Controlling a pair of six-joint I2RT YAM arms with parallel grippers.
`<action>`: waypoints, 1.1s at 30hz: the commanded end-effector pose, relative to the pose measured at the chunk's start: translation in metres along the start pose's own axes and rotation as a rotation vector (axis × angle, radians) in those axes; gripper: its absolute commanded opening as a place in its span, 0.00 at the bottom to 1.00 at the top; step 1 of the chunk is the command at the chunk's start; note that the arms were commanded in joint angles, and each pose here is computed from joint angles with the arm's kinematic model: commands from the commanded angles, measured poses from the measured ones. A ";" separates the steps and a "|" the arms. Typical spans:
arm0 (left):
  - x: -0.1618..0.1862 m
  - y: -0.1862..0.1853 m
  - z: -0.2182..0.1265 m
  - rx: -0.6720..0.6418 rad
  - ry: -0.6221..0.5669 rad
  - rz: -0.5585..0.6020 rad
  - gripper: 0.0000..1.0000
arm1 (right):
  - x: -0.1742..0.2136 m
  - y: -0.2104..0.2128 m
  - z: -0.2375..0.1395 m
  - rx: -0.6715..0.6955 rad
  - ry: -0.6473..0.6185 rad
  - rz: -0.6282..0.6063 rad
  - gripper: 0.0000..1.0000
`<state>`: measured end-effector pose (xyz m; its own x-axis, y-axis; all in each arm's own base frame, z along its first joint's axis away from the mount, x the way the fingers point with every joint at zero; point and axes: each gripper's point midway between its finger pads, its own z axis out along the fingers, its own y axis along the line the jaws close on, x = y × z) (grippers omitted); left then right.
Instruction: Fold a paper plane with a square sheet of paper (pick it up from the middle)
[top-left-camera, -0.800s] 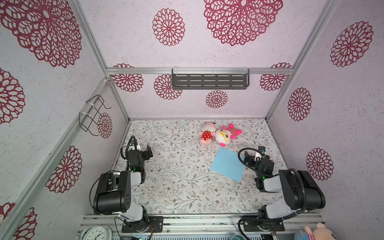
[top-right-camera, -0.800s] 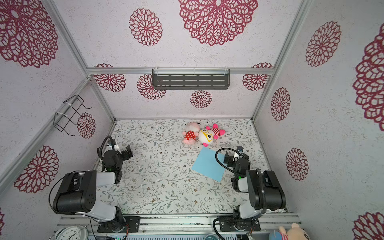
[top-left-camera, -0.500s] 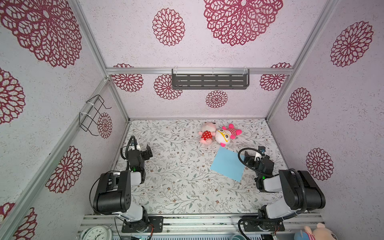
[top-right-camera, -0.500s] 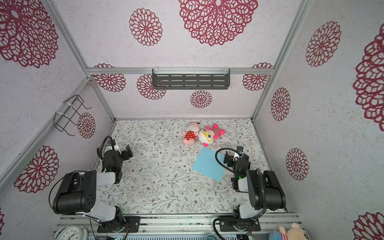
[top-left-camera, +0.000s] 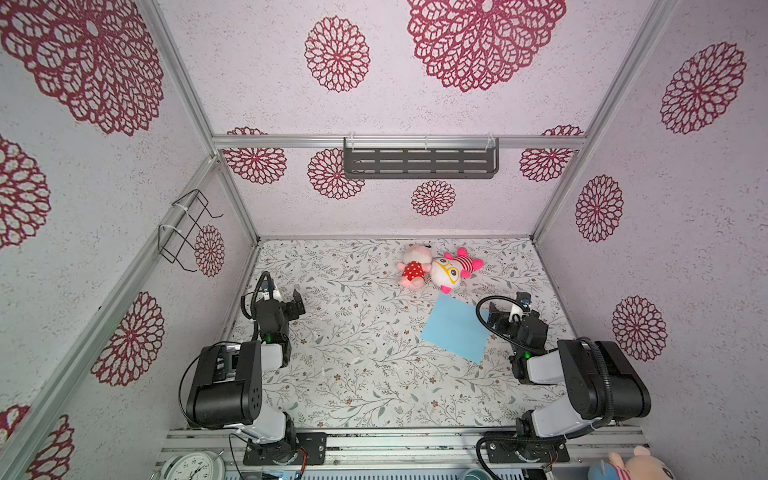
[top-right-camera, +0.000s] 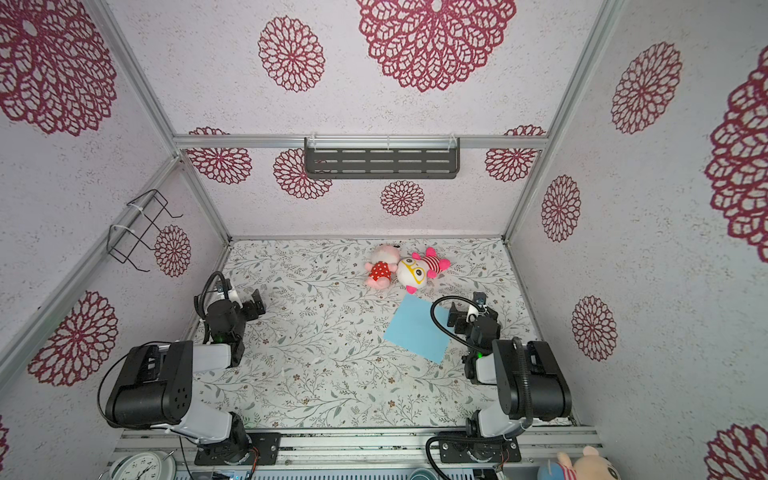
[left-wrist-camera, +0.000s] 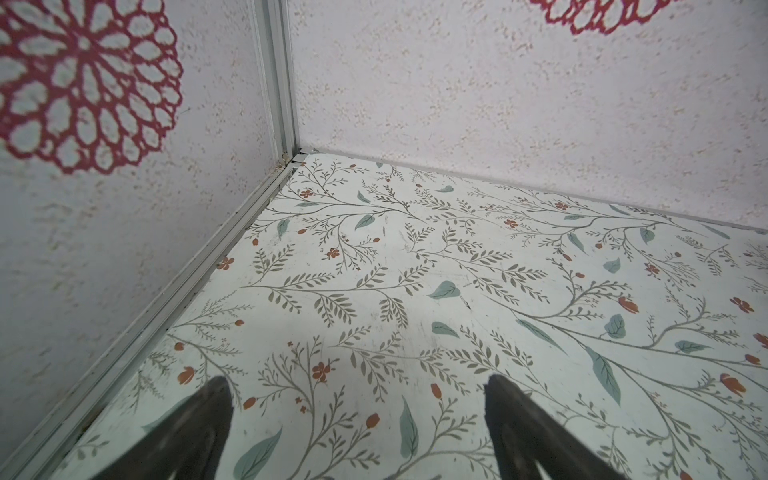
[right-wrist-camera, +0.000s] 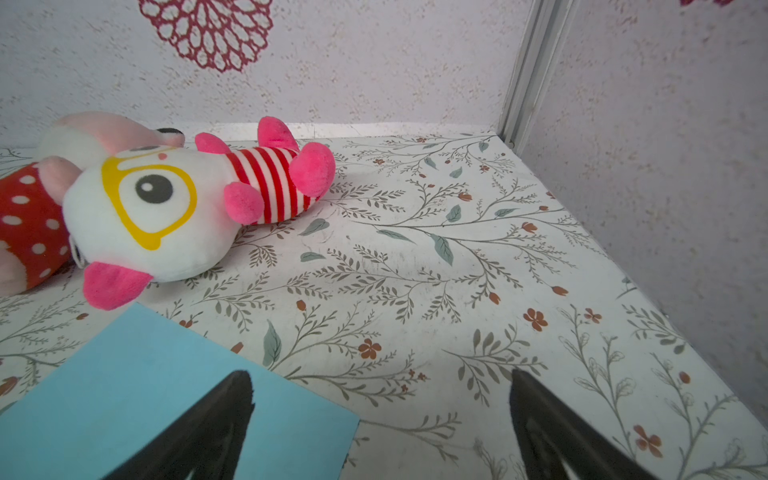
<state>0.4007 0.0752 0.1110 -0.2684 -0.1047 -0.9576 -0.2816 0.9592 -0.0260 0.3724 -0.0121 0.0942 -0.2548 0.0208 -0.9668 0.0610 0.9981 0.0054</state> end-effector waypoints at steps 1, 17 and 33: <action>-0.009 0.001 0.002 0.001 -0.029 0.008 0.97 | -0.020 0.000 0.003 0.000 -0.060 0.002 0.99; -0.097 0.016 -0.068 -0.078 -0.022 -0.360 0.97 | -0.060 0.004 -0.030 0.135 0.245 0.342 0.99; -0.112 -0.037 -0.088 0.195 0.174 -0.502 0.97 | 0.010 0.140 -0.041 -0.207 0.603 0.433 0.87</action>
<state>0.3597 0.0401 0.2510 -0.2493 -0.5725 -0.7811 -0.2776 0.8150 -0.5087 0.3316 0.1157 0.0905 -0.7299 0.3486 -0.5880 0.1074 0.9080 0.4050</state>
